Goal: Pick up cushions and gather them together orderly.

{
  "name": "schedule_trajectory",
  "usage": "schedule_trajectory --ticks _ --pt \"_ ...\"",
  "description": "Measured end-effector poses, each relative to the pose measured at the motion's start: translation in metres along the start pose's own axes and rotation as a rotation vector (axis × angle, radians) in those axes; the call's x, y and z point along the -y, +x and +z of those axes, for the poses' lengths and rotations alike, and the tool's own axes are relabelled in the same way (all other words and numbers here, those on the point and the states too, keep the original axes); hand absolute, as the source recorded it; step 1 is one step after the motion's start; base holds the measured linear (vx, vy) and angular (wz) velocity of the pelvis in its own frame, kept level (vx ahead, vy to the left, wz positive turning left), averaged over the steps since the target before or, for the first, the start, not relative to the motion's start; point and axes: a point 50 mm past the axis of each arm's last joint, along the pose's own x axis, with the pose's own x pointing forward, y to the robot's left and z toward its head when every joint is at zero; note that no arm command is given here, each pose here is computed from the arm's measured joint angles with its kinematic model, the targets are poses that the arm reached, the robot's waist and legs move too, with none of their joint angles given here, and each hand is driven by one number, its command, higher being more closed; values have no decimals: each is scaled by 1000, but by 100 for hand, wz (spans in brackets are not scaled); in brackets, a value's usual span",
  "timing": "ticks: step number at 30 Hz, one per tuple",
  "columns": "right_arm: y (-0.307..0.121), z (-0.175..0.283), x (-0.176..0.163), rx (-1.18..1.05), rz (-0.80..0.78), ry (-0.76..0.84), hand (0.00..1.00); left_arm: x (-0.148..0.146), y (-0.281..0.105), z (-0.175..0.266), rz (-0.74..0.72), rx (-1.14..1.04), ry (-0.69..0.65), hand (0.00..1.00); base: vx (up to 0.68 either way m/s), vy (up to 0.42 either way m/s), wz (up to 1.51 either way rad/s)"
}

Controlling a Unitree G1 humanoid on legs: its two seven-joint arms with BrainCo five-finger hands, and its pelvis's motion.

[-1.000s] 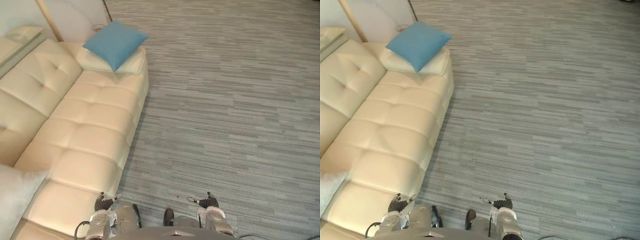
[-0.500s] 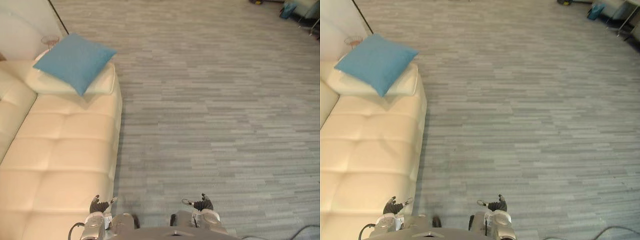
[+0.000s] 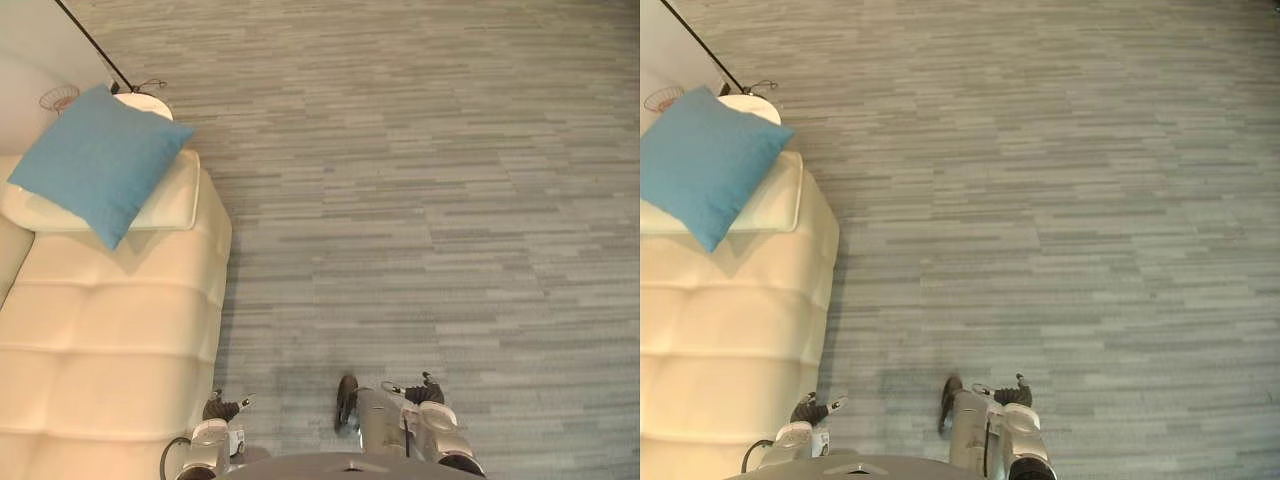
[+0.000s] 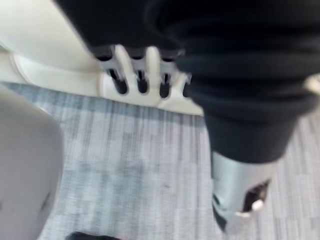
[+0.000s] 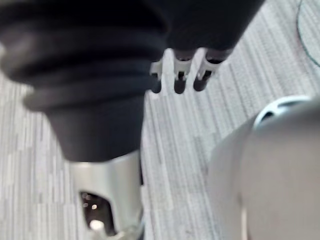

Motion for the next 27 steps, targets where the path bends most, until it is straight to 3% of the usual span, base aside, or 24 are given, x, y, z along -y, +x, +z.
schedule_trajectory --ticks 7,17,27 --pt "-1 0 -7 -5 14 21 0 -6 -2 8 25 54 -57 0 402 13 9" --pt "-2 -19 -5 -91 -3 6 0 -16 1 6 47 44 -83 0 479 213 18" --pt "-11 -37 12 -96 -37 19 0 -16 2 0 34 10 -5 0 343 -47 128"
